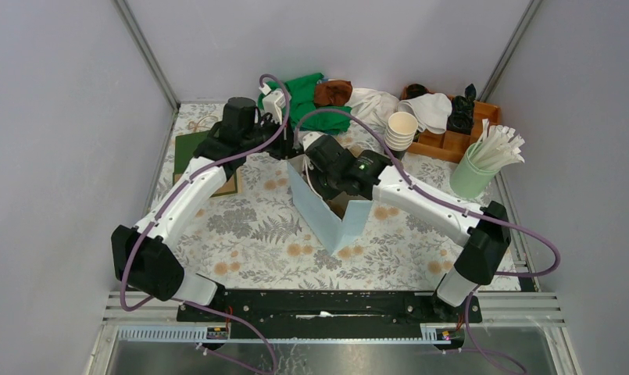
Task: Pack the takeout coffee
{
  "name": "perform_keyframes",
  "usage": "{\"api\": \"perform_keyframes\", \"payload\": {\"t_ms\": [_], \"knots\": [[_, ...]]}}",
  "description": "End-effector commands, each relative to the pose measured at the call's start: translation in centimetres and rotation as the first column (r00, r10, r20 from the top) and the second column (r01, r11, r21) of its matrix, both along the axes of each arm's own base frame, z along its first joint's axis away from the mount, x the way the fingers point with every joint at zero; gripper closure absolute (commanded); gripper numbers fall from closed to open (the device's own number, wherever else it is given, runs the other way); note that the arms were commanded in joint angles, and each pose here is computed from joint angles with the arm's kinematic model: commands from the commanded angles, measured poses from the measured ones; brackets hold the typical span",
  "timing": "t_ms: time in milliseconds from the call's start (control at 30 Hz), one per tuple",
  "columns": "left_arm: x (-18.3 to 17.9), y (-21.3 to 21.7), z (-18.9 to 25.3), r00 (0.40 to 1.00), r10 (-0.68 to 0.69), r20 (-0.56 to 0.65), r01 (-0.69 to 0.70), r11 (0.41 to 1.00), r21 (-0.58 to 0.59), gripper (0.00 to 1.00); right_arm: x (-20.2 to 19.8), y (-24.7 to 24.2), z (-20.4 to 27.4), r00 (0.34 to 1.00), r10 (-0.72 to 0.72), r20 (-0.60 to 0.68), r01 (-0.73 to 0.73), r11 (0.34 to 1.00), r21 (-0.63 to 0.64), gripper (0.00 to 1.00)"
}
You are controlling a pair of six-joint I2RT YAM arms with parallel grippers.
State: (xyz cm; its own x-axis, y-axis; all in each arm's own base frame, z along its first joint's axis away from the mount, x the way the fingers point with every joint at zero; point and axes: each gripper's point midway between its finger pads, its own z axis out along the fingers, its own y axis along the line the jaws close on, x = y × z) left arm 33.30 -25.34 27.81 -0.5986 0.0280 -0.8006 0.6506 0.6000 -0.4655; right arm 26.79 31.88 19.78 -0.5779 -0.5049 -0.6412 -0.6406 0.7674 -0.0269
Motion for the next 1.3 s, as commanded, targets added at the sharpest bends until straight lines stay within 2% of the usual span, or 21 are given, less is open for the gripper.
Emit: {"api": "perform_keyframes", "payload": {"t_ms": [0,600,733,1067,1267], "knots": [[0.2,-0.2,2.4,0.996,0.016,0.083,-0.012,0.999,-0.053,1.00,-0.4,-1.0,-0.8,1.000,-0.003,0.017,0.003,0.999,-0.048,1.00],[0.3,1.6,1.9,0.993,0.067,0.100,-0.070,0.997,0.024,1.00,-2.6,-2.9,-4.6,0.995,0.004,-0.096,-0.015,0.994,-0.110,1.00],[0.0,1.7,1.7,0.993,0.063,0.097,-0.066,0.998,0.025,1.00,-2.4,-2.4,-5.0,0.988,0.004,-0.153,-0.018,0.996,-0.088,1.00],[-0.9,1.9,0.8,0.995,0.055,0.083,-0.058,0.998,0.034,1.00,-0.9,-2.1,-3.2,0.986,-0.018,-0.165,0.015,1.000,-0.022,1.00],[-0.7,2.0,0.9,0.994,0.064,0.090,-0.067,0.997,0.034,1.00,-0.9,-2.6,-4.5,0.984,-0.009,-0.178,-0.004,0.998,-0.069,1.00]]}}
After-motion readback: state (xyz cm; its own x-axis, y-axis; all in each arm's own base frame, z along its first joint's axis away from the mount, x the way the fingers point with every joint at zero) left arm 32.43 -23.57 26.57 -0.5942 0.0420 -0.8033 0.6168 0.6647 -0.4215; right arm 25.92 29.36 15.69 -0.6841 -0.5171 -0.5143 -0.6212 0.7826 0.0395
